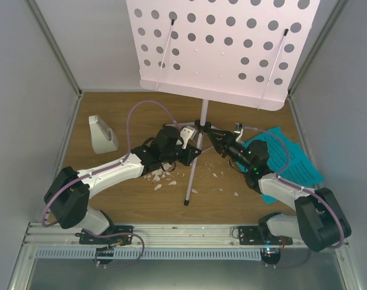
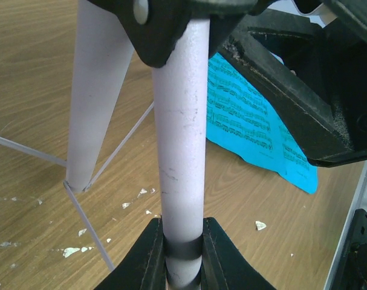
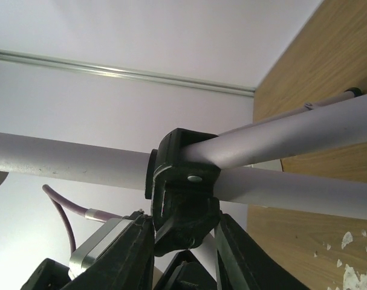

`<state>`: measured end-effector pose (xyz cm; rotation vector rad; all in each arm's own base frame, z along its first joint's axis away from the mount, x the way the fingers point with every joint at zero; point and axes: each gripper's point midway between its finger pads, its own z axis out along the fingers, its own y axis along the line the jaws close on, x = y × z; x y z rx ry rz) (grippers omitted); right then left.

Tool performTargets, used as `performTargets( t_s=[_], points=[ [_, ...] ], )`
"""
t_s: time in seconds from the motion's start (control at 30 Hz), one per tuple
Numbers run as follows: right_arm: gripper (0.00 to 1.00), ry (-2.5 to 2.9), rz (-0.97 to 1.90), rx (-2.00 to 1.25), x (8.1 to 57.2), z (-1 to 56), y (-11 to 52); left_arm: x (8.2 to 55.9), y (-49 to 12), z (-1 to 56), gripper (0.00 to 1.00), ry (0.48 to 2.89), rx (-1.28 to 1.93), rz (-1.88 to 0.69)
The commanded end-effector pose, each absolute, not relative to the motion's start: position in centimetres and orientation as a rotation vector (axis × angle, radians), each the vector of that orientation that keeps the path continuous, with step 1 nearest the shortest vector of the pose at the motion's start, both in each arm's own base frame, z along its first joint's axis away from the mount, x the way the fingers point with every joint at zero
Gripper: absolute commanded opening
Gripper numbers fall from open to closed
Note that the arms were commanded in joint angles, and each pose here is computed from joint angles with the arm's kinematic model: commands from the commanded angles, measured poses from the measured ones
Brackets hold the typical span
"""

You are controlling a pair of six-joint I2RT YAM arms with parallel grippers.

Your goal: Pack up the instrument practice props

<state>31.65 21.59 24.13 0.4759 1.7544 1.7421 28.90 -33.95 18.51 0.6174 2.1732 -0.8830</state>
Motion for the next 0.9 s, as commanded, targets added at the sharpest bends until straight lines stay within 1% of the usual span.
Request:
performTargets(
  t_s=[0.0, 0.07, 0.37, 0.47, 0.6, 0.73, 0.87],
  points=[
    [0.26, 1.695, 1.76, 0.415, 31.8, 26.2, 22.0, 30.0, -33.6, 19.1, 0.0, 2.151, 0.601, -0.839],
    [0.22, 1.707, 1.733, 0.406, 32.0, 26.0, 21.9, 30.0, -33.6, 19.0, 0.0, 2.154, 0.599, -0.838],
    [0.15, 1.782, 1.522, 0.322, 32.8, 24.8, 21.5, 30.0, -33.7, 19.0, 0.0, 2.154, 0.597, -0.845],
    [0.13, 1.796, 1.372, 0.214, 33.1, 25.0, 21.1, 30.0, -33.7, 19.0, 0.0, 2.155, 0.601, -0.846],
    [0.11, 1.785, 1.084, -0.048, 33.4, 25.3, 20.6, 29.9, -33.9, 18.9, 0.0, 2.158, 0.607, -0.852],
    [0.14, 1.744, 0.863, -0.325, 33.2, 25.8, 20.7, 29.9, -33.9, 18.8, 0.0, 2.163, 0.608, -0.855],
    [0.19, 1.712, 0.726, -0.489, 33.1, 25.8, 20.7, 29.9, -34.0, 18.7, 0.0, 2.168, 0.607, -0.856]
  ],
)
